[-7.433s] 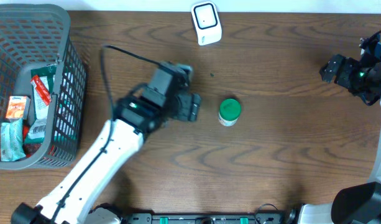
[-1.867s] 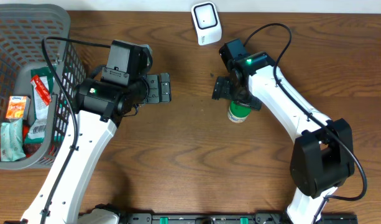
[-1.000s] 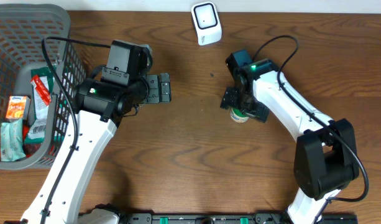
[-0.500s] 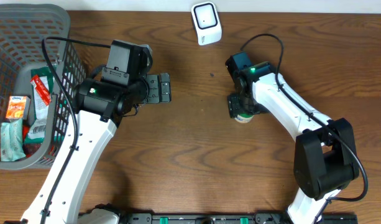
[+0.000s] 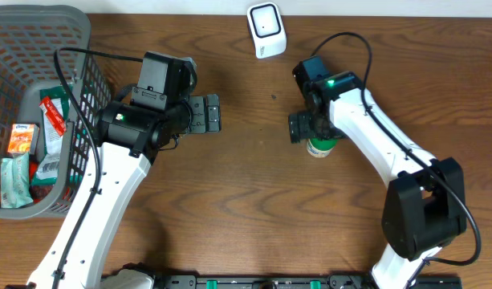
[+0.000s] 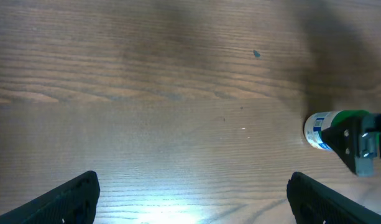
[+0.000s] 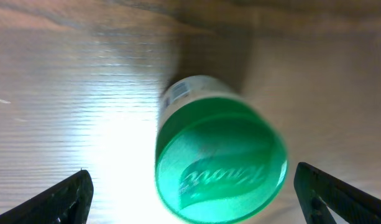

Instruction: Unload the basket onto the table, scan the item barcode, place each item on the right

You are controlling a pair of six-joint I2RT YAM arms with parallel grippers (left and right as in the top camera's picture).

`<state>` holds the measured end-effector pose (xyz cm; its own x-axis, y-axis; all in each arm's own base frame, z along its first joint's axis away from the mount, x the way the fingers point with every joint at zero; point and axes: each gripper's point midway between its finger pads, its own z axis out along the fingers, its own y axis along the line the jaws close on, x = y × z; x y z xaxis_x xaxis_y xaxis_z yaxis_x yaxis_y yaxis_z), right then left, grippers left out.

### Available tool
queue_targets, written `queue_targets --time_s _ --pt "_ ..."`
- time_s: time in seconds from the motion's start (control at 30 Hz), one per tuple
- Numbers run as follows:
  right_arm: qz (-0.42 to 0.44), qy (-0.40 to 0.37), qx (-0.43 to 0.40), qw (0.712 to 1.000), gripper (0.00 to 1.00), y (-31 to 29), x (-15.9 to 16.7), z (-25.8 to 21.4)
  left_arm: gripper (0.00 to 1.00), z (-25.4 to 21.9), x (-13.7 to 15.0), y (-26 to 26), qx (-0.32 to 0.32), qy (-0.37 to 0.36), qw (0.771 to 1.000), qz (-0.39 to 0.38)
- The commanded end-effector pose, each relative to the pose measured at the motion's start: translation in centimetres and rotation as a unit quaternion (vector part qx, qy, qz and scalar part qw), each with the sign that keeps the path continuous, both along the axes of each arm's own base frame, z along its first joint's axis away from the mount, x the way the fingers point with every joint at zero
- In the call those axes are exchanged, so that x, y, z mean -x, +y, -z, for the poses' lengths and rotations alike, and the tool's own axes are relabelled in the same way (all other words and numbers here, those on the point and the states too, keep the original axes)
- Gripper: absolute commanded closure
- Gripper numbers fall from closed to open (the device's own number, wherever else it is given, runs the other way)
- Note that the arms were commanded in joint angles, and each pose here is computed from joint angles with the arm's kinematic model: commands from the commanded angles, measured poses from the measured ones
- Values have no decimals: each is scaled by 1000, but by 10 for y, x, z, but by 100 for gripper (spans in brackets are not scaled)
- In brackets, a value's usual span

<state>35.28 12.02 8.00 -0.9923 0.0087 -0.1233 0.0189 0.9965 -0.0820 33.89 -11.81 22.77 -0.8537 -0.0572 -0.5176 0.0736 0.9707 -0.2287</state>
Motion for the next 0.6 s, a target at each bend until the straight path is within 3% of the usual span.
queue_targets --time_s 0.0,0.2,0.47,0.57 --pt "129 -3 -55 990 1 1 -1 -8 4 -8 -1 2 1 -10 1000 -4" --pt "217 1 -58 975 1 -8 3 2 4 -8 -1 2 1 -10 1000 -4" --pt "240 -14 -53 969 13 -6 0 5 4 -8 -1 2 1 -10 1000 -4" --pt "239 -17 -38 970 22 -10 2 4 4 -8 -1 2 1 -10 1000 -4"
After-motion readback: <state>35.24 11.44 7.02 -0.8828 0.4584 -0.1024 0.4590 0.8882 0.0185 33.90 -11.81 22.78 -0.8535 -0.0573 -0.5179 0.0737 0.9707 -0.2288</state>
